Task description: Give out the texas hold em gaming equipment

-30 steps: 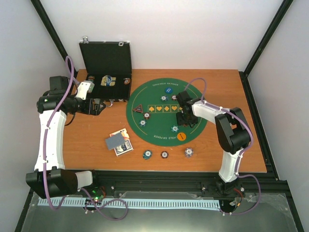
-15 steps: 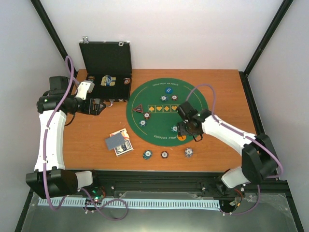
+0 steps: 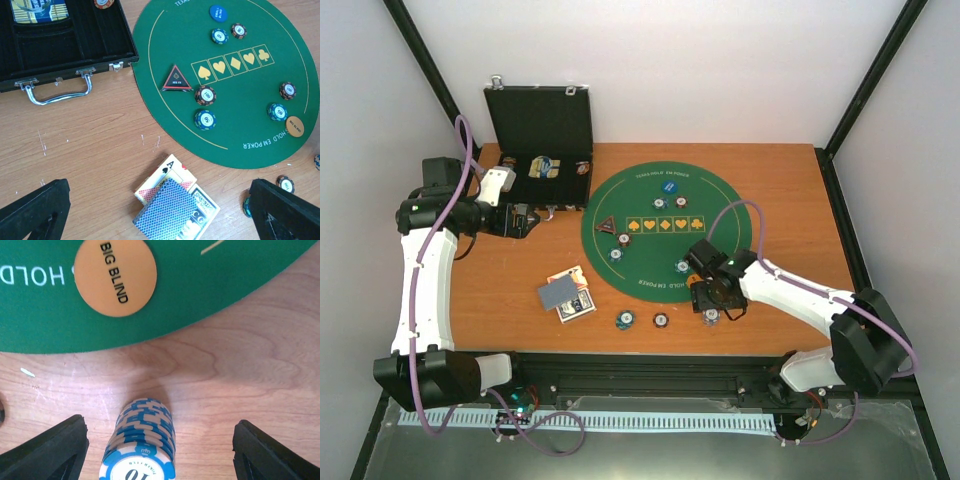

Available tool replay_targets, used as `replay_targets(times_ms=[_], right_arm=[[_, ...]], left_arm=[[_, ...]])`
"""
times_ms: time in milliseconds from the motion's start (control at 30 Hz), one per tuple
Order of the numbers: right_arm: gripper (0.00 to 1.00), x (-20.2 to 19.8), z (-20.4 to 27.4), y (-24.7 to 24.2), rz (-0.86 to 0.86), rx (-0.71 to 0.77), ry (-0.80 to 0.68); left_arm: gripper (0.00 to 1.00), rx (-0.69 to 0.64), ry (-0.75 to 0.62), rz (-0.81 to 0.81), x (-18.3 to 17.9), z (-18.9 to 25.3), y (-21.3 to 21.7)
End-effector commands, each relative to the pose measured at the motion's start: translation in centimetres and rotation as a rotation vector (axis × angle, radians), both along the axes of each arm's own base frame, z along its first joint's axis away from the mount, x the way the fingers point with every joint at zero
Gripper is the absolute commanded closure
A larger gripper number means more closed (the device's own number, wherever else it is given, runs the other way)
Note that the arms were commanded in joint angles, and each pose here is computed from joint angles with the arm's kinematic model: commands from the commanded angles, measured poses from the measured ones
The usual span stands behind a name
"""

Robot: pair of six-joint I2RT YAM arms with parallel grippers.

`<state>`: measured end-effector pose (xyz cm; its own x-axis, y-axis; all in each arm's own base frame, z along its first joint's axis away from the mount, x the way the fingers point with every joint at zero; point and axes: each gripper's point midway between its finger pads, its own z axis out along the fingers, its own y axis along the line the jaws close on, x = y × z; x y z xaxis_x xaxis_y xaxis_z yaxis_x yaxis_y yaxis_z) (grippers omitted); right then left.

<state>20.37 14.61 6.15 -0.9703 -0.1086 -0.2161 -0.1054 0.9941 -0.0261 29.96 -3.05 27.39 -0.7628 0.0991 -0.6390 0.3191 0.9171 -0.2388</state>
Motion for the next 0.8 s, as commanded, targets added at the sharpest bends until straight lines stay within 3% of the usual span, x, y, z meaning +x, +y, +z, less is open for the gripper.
replay_targets(times_ms=[0, 233, 633, 767], right_arm=[[0.22, -0.8, -0.8, 0.3, -0.009, 0.011, 0.017], [0.27, -1.5, -1.6, 0.8, 0.009, 0.027, 0.034], [0.45, -2.0, -2.1, 0.6, 0.005, 0.024, 0.041], [0.45, -2.2, -2.2, 0.6, 0.004, 0.028, 0.045]], left_arm=[[0.00, -0.010, -0.041, 0.010, 0.0, 1.5, 0.0], [0.00, -0.010, -0.042, 0.013, 0.1, 1.6, 0.1], [0.00, -0.008, -0.042, 0.017, 0.3, 1.6, 0.2], [0.00, -0.006, -0.043, 0.016, 0.3, 1.6, 0.2]])
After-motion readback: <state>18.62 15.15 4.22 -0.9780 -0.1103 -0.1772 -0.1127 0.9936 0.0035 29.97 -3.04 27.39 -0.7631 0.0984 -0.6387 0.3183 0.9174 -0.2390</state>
